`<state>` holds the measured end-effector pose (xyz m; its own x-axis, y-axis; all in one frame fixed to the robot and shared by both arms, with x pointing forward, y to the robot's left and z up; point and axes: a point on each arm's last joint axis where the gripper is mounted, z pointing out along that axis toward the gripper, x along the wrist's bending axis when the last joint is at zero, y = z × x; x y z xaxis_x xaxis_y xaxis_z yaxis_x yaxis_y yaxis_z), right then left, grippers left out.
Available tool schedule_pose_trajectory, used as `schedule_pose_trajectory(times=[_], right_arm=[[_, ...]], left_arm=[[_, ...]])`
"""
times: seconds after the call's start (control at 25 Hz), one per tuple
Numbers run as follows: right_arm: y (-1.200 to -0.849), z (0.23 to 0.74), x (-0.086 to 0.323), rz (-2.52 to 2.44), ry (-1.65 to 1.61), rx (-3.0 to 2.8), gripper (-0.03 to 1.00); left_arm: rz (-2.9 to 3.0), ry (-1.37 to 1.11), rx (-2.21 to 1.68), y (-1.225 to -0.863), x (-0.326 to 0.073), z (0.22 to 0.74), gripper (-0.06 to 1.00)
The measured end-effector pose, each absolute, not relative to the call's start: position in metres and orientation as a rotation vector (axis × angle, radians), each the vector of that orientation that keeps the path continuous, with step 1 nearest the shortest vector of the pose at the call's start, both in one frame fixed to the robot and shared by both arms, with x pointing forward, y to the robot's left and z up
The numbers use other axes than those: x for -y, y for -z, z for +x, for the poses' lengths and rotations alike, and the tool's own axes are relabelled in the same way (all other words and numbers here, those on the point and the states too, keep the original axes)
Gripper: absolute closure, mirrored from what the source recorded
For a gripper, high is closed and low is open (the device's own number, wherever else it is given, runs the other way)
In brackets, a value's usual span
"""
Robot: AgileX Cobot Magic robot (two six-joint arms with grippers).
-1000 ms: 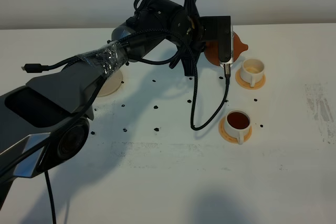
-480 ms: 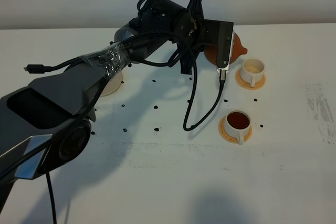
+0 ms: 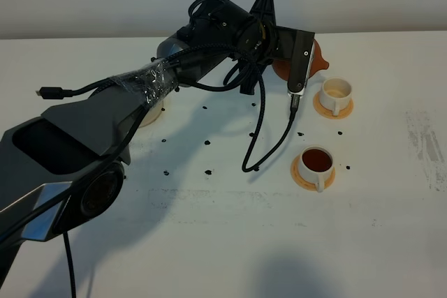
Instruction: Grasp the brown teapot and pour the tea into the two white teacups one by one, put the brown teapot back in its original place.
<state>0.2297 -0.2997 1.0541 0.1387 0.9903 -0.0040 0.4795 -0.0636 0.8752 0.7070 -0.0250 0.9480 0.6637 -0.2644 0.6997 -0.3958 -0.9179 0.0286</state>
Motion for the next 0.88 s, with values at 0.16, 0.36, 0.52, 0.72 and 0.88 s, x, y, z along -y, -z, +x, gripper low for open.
schedule_pose_trajectory(times=[0.16, 0.36, 0.52, 0.72, 0.88], right_arm=[[-1.054, 0.23, 0.3, 1.654, -0.846, -1.442, 0.75], [-1.054, 0.23, 0.3, 1.654, -0.846, -1.442, 0.75], [-1.054, 0.23, 0.3, 1.654, -0.846, -1.442, 0.75], [-1.054, 0.23, 0.3, 1.654, -0.846, -1.442, 0.75], [-1.054, 0.23, 0.3, 1.654, -0.846, -1.442, 0.75]], left_arm=[[2.701, -1.099, 0.548, -0.948, 0.025, 0.707, 0.86], [2.705, -1.109, 0.578, -0.939, 0.028, 0.707, 0.86], [2.703, -1.108, 0.593, -0.931, 0.031, 0.707, 0.86], [2.679, -1.157, 0.621, -0.931, 0.034, 0.708, 0.86], [2.668, -1.174, 0.653, -0.932, 0.036, 0.707, 0.86]])
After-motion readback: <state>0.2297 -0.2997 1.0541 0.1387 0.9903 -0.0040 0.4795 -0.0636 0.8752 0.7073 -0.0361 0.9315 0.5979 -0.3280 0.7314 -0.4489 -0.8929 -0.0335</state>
